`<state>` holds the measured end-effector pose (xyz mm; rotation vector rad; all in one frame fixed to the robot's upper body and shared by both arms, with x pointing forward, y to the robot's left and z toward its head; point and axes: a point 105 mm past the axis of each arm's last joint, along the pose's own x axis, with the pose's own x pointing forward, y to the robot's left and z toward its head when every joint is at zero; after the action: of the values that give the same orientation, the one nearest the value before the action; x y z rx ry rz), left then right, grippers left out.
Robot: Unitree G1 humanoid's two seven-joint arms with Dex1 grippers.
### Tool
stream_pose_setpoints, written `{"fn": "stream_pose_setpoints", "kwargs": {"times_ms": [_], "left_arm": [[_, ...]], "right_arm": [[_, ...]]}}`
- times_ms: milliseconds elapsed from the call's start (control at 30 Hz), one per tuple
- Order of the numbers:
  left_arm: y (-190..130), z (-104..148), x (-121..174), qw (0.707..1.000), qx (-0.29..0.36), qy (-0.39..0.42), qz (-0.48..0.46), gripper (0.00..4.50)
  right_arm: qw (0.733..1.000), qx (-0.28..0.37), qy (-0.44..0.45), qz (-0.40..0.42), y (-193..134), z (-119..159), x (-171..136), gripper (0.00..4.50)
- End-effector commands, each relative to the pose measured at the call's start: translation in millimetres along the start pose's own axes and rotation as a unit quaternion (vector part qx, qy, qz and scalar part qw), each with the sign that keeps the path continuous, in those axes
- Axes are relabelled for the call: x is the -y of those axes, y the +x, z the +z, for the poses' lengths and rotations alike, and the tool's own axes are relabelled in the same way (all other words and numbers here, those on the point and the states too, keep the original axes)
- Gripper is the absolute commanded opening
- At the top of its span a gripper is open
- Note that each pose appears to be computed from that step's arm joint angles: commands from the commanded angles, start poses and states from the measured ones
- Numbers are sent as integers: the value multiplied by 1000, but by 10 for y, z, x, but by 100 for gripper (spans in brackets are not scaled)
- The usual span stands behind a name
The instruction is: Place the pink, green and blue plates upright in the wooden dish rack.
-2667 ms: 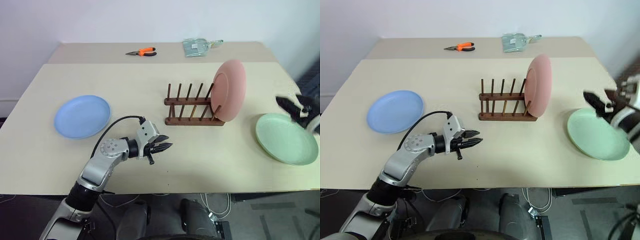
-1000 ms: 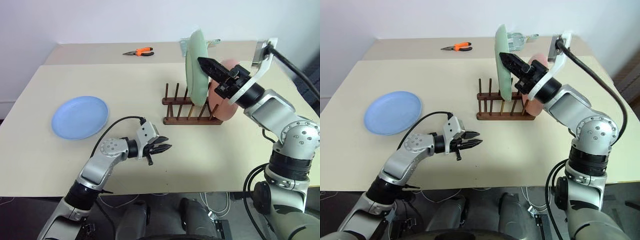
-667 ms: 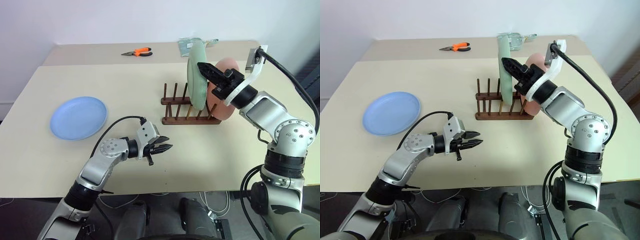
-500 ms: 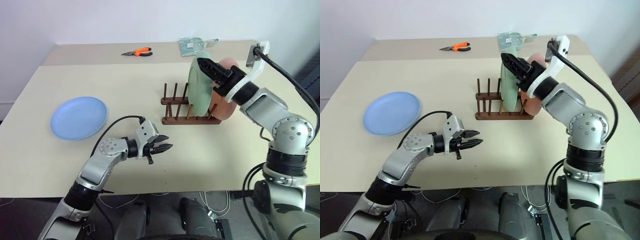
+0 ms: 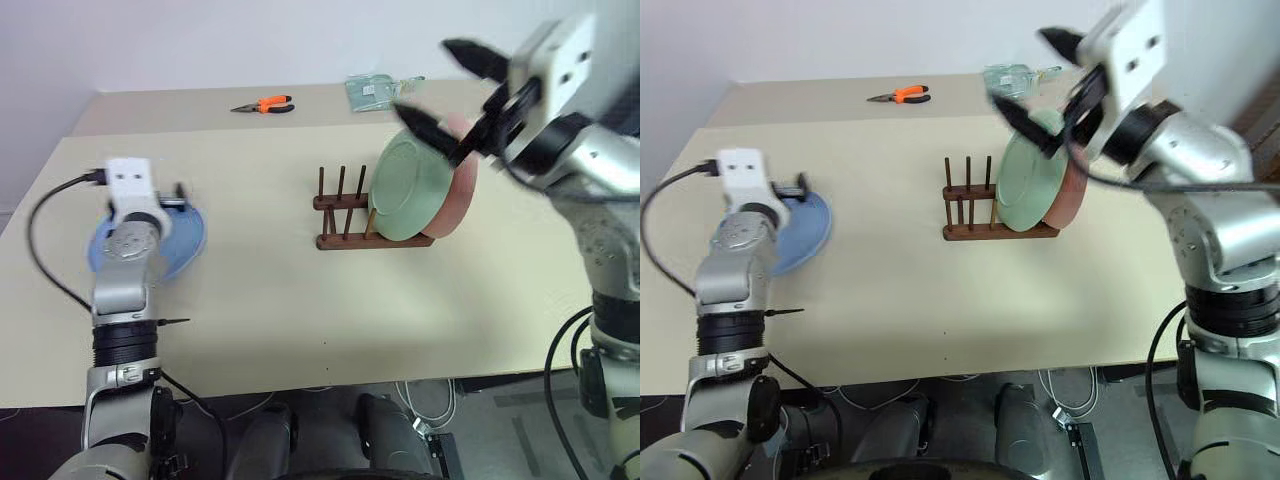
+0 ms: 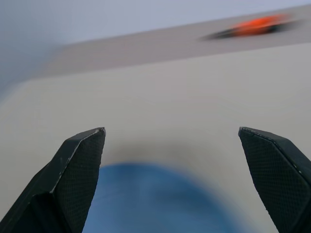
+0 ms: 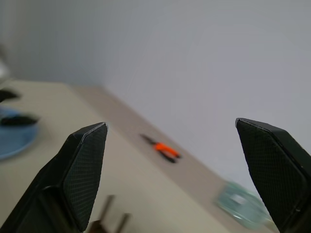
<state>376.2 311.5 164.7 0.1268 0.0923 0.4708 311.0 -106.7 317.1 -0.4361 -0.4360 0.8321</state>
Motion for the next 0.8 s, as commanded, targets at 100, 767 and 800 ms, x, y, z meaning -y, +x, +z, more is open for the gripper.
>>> {"fn": "stream_pose_setpoints", "kwargs": {"times_ms": [100,767,800], "left_arm": [[-79,-206,-475,988,-92,-63,110,450],[-385,663,474,938,62,-291,-177,2],[-462,814,584,931,85,-284,-213,2]], "right_arm": [[998,7,7,55,108,-104,-347,443],[987,-44,-91,128,154,-388,-710,450],[980,-47,-130,143,185,-414,-778,450]]}}
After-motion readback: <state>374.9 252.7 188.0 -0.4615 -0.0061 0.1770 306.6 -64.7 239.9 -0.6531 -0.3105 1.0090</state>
